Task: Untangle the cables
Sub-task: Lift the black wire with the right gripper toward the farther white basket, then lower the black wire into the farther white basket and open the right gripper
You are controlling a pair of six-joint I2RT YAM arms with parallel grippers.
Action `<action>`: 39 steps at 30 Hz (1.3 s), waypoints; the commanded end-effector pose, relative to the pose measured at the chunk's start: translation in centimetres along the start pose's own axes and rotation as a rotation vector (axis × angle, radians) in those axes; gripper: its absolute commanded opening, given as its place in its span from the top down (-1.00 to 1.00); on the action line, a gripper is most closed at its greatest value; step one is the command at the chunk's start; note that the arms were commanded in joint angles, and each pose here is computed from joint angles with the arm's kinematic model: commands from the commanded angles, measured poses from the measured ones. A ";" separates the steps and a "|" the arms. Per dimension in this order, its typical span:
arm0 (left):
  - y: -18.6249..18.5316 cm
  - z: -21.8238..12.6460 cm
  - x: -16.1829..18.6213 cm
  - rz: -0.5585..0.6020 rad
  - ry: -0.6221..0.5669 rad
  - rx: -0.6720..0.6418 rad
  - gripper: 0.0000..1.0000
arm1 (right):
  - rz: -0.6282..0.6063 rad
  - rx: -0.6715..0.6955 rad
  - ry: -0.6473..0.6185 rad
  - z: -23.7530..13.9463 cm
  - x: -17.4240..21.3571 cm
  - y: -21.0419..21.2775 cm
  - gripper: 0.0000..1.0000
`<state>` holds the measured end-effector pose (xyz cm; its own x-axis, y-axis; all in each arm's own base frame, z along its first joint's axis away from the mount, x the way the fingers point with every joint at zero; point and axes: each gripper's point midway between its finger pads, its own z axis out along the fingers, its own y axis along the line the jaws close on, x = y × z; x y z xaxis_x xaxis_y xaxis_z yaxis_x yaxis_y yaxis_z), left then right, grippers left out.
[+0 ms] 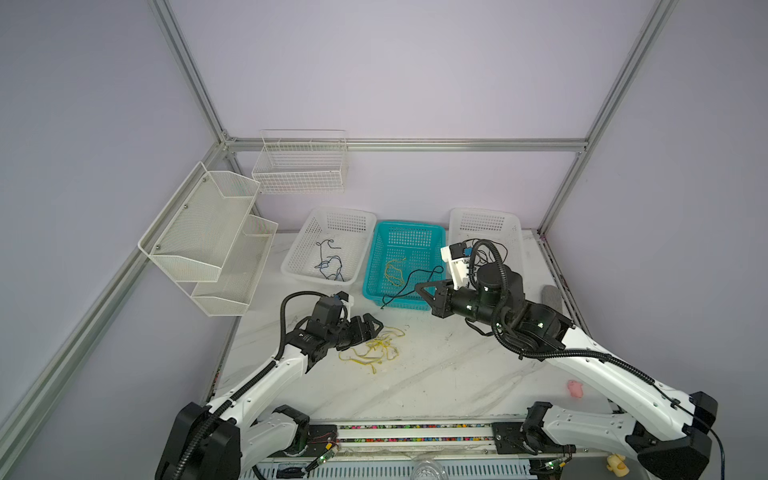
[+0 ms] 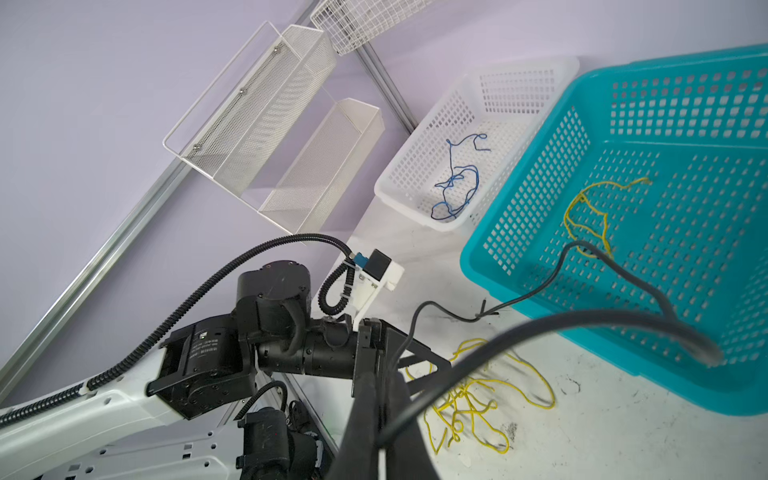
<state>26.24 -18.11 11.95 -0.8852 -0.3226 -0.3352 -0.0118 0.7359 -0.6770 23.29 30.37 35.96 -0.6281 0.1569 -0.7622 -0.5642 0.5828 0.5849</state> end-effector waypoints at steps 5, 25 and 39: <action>-0.3 0.9 0.2 0.015 -0.009 0.022 -0.73 | -0.094 0.063 -0.144 -3.0 -4.9 1.2 1.00; 0.4 -0.4 -0.6 0.053 -0.081 -0.029 -0.71 | -0.016 0.593 -0.567 -8.3 -17.1 -10.4 1.00; 0.2 -0.6 -0.5 0.065 -0.069 -0.029 -0.71 | 0.169 0.751 -0.643 -5.3 -20.3 -26.0 1.00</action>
<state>26.87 -17.60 12.69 -0.8494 -0.3369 -0.4062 0.0066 0.7629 -0.6465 46.14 8.12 38.11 -0.1520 0.5096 -0.8469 0.1490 0.8588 0.4901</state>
